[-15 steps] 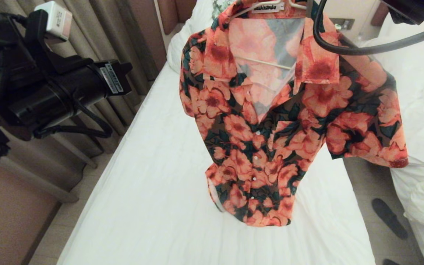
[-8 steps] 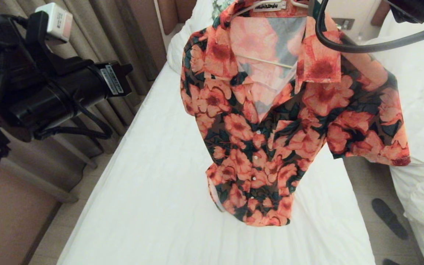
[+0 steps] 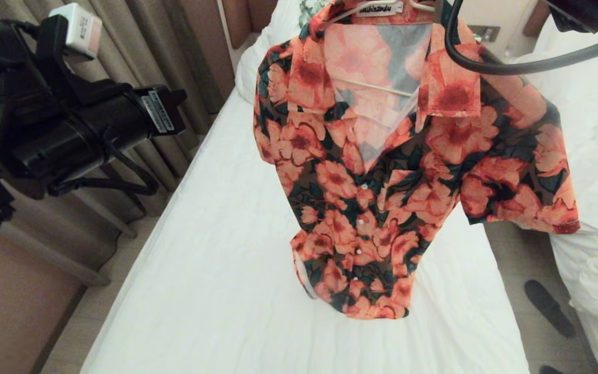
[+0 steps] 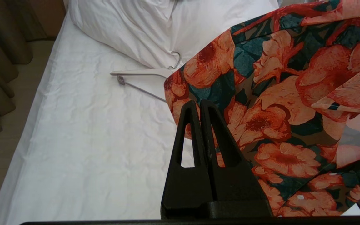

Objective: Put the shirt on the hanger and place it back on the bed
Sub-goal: Take the clothes hanger out of the clothes

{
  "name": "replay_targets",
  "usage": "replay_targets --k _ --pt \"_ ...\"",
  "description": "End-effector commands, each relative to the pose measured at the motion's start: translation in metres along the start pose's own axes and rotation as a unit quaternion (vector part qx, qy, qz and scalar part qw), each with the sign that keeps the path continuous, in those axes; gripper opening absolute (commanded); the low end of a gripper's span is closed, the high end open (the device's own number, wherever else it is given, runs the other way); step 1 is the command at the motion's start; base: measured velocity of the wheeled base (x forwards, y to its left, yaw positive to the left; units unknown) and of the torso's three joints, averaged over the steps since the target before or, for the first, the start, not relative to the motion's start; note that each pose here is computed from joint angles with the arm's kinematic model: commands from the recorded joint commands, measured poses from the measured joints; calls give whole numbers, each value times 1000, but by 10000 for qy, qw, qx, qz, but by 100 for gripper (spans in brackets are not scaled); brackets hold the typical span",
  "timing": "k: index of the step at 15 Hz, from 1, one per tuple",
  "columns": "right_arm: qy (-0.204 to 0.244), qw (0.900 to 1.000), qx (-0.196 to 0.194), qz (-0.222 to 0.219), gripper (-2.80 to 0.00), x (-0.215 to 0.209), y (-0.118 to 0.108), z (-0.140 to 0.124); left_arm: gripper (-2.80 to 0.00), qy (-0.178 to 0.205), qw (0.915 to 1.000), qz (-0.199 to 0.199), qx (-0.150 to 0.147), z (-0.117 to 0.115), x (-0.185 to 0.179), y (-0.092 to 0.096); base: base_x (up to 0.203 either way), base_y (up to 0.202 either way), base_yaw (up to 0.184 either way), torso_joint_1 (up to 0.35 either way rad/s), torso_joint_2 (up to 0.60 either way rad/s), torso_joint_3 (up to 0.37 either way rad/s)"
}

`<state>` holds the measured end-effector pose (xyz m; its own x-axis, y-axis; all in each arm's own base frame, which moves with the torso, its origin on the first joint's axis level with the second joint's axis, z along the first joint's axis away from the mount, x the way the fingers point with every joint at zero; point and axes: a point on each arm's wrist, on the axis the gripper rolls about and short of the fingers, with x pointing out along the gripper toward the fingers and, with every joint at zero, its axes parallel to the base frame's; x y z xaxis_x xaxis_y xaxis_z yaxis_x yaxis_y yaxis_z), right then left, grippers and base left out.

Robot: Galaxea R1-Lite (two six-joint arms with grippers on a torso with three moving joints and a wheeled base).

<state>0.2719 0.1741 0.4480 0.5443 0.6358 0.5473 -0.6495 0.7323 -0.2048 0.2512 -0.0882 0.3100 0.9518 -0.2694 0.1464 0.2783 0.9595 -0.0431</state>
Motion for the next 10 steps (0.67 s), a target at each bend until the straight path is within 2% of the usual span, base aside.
replay_targets --k 1,7,10 --pt "-4 10000 -7 4 -280 0 0 -1 -280 -17 10000 2 -11 0 1 0 0 0 0 0 0 0" --pt "33 10000 3 15 -280 1 0 -4 -280 -60 10000 -51 -43 3 0 -4 0 0 0 0 0 0" --pt "170 9998 139 22 -280 3 2 -13 -280 7 9993 -321 -188 1 -2 -24 0 0 0 0 0 0"
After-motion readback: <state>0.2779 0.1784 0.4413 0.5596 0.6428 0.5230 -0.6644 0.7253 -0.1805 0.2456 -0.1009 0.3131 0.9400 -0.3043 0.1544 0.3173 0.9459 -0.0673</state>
